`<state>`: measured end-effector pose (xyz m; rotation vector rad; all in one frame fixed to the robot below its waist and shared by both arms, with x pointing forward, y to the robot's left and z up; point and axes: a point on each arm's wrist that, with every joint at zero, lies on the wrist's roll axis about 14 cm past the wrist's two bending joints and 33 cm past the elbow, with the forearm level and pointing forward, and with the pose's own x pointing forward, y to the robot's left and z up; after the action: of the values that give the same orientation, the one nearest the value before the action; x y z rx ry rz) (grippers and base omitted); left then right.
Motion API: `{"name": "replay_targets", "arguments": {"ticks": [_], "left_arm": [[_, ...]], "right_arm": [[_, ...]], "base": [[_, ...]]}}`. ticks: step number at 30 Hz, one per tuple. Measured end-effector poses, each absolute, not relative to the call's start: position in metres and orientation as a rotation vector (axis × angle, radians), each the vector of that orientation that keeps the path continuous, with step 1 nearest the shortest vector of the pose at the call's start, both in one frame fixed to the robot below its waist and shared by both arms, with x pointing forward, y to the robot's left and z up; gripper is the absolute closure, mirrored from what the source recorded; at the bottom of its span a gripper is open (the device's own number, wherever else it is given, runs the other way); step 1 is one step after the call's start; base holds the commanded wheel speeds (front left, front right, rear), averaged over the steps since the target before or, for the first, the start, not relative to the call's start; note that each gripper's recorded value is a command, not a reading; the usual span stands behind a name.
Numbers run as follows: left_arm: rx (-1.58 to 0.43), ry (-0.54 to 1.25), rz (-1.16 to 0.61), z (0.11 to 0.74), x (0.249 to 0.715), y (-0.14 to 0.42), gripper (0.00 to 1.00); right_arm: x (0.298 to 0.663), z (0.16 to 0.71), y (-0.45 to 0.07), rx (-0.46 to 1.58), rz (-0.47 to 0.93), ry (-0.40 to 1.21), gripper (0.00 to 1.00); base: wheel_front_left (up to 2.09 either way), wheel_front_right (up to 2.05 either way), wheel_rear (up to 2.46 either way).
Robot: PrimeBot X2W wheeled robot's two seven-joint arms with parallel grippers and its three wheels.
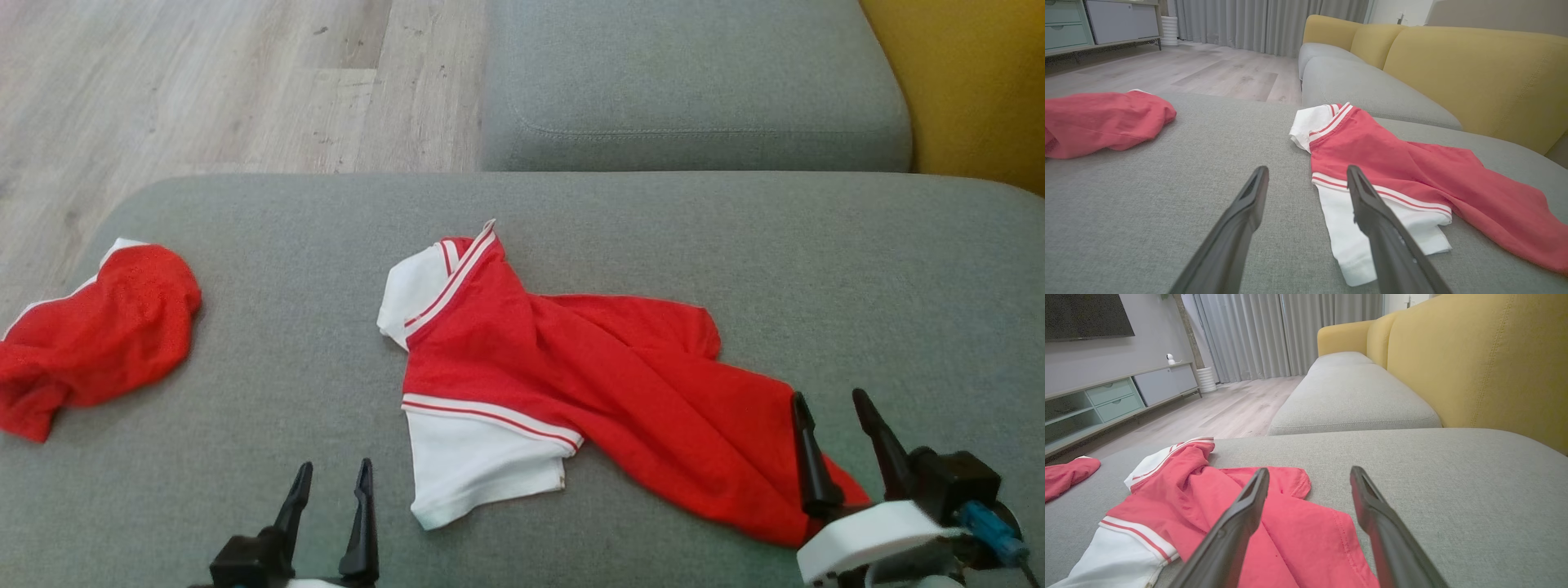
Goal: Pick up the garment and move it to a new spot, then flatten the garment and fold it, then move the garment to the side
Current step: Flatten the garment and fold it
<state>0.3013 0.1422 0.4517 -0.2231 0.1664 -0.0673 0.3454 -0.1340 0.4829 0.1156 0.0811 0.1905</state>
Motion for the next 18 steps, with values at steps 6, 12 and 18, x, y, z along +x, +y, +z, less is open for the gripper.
{"name": "replay_targets", "arguments": {"ticks": [6, 12, 18], "left_arm": [[-0.224, 0.161, -0.056, 0.4529, 0.3027, 0.1457, 0.00], [-0.221, 0.164, -0.048, 0.4521, 0.3029, 0.1465, 0.00], [-0.221, 0.169, -0.050, 0.4509, 0.3035, 0.1458, 0.00]], "right_arm": [[0.3441, 0.4792, -0.1332, 0.115, 0.192, 0.088, 0.00], [0.3439, 0.4755, -0.1335, 0.115, 0.191, 0.099, 0.00], [0.3473, 0.4775, -0.1333, 0.112, 0.191, 0.094, 0.00]], "base": [[0.00, 0.00, 0.00], [0.00, 0.00, 0.00], [0.00, 0.00, 0.00]]}}
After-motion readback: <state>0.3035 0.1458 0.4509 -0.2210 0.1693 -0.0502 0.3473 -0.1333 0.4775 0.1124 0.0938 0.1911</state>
